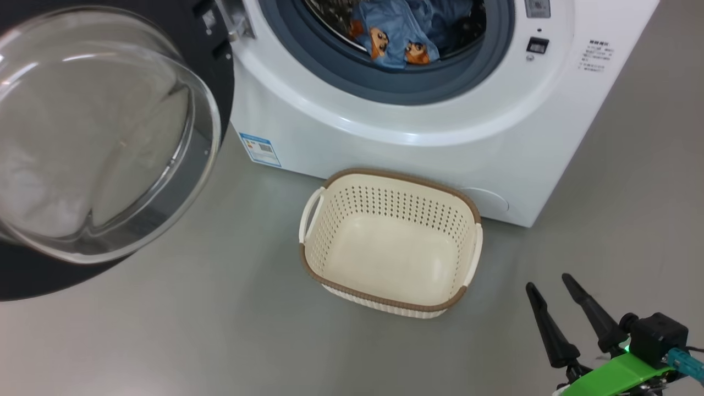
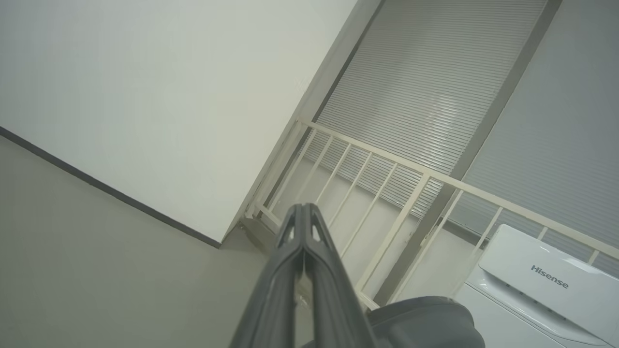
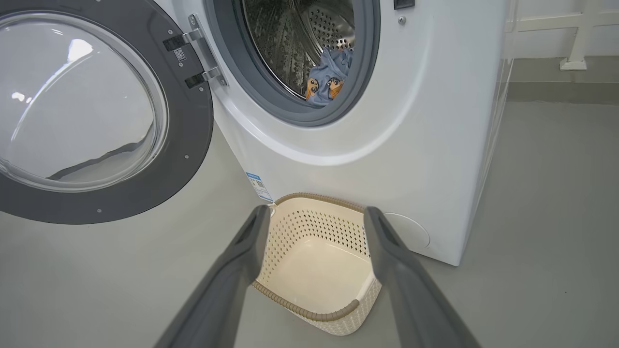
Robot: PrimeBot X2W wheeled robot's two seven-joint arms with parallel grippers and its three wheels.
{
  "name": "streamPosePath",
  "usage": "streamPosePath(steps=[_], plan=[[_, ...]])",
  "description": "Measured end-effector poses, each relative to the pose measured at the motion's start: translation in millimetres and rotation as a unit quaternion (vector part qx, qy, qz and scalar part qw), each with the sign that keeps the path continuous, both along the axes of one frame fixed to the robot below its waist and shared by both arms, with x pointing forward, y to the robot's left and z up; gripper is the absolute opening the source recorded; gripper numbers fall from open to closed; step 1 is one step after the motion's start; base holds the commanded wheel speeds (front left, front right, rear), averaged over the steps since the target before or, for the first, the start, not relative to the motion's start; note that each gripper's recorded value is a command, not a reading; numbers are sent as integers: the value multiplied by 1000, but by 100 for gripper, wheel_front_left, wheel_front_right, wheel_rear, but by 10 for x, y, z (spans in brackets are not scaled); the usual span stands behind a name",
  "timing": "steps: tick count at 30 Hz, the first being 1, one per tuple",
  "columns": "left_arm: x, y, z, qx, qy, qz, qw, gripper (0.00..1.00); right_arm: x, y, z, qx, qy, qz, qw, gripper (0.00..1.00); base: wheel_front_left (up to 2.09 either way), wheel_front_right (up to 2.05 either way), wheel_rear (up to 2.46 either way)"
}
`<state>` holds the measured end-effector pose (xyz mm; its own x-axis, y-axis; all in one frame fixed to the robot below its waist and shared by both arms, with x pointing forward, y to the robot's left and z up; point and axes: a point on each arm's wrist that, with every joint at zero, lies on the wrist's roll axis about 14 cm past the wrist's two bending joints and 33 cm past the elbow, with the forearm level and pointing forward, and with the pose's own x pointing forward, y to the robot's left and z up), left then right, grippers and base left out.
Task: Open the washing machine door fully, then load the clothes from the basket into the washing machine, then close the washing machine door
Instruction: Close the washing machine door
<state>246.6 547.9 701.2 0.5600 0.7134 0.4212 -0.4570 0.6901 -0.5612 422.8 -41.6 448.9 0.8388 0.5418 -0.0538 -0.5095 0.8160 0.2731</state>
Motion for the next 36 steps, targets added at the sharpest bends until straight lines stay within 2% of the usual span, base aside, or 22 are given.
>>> streamPosePath(steps=[5, 13, 14, 15, 16, 25, 36], plan=[[349, 69, -287, -81, 54, -53, 994, 0, 42, -41, -113, 0, 13, -7, 1000, 100, 0, 0, 0], [549, 152, -517, -153, 116, -94, 977, 0, 140, 6, -142, 5, 13, -3, 1000, 100, 0, 0, 0], [610, 144, -609, -176, 131, -107, 970, 0, 145, -3, -179, 3, 16, -2, 1000, 100, 0, 0, 0], [610, 144, -609, -176, 131, -107, 970, 0, 145, -3, -179, 3, 16, -2, 1000, 100, 0, 0, 0], [685, 114, -714, -200, 148, -124, 960, 0, 156, -9, -209, 2, 19, -2, 1000, 100, 0, 0, 0], [816, 60, -998, -249, 189, -145, 939, 0, 204, -40, -224, 3, 19, -8, 1000, 100, 0, 0, 0], [840, -71, -1025, -268, 223, -193, 917, 0, 193, -67, -130, 4, 9, -14, 1000, 100, 0, 0, 0]])
